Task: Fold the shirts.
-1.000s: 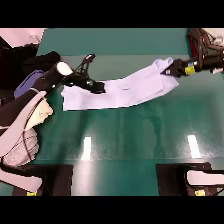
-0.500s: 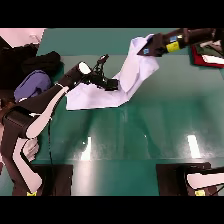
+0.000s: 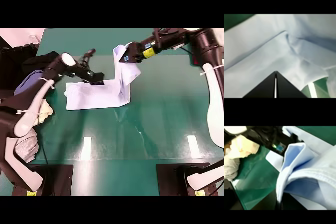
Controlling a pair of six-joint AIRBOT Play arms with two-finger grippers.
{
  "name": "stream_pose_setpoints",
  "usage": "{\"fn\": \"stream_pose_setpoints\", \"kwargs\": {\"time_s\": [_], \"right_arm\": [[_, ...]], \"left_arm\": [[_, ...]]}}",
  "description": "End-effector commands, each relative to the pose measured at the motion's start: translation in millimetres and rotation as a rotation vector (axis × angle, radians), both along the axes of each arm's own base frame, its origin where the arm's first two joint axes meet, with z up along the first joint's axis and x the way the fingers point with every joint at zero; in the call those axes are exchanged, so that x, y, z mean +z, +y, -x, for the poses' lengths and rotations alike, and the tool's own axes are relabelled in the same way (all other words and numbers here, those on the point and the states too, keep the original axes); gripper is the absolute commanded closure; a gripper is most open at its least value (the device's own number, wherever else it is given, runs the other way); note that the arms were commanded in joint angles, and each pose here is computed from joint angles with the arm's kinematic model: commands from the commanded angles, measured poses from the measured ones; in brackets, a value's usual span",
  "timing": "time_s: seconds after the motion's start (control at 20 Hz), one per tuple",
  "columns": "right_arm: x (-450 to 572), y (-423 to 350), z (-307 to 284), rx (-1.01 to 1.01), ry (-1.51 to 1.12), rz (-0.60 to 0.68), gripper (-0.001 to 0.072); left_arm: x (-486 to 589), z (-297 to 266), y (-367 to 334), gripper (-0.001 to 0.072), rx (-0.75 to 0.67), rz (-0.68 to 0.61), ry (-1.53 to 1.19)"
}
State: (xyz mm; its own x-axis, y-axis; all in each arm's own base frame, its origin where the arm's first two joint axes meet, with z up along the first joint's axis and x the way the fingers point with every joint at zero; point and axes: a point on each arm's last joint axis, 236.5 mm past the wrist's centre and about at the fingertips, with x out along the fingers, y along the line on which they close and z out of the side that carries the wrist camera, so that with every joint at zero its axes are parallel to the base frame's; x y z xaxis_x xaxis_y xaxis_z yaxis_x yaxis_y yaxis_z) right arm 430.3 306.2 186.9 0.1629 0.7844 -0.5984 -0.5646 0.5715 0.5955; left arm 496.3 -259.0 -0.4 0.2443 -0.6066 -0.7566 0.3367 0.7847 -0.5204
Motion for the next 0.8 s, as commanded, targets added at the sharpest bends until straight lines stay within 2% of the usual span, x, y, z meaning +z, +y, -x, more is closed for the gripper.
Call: {"fn": "stream_pose_setpoints", "kwargs": {"time_s": [0.0,0.25,0.45,0.5,0.55,0.6,0.65,0.75], "right_arm": [[-11.6,26.5,0.5,0.018,-0.005,-0.004,0.0703],[-36.8,87.1,2.3,0.057,-0.035,-0.041,0.0702],[-69.2,159.3,-0.3,0.076,-0.153,-0.083,0.0690],[-76.2,178.7,0.8,0.084,-0.201,-0.096,0.0552],[-78.6,199.6,2.0,0.075,-0.236,-0.133,0.0307],[-76.3,214.5,1.8,0.052,-0.259,-0.168,0.0203],[-72.3,221.0,0.8,0.035,-0.292,-0.176,0.0178],[-58.1,213.1,-4.2,0.022,-0.308,-0.187,0.0178]], "left_arm": [[33.0,-6.2,81.1,0.0686,0.045,-0.150,-0.064],[106.0,8.0,172.3,0.0685,0.136,-0.205,-0.149],[136.6,23.6,205.5,0.0685,0.190,-0.212,-0.168],[139.1,25.2,206.2,0.0684,0.190,-0.213,-0.171],[139.6,26.9,205.4,0.0684,0.187,-0.212,-0.168],[138.9,28.2,205.0,0.0685,0.183,-0.212,-0.162],[138.7,29.1,204.4,0.0685,0.181,-0.210,-0.159],[137.9,31.2,203.5,0.0685,0.175,-0.209,-0.150]]}}
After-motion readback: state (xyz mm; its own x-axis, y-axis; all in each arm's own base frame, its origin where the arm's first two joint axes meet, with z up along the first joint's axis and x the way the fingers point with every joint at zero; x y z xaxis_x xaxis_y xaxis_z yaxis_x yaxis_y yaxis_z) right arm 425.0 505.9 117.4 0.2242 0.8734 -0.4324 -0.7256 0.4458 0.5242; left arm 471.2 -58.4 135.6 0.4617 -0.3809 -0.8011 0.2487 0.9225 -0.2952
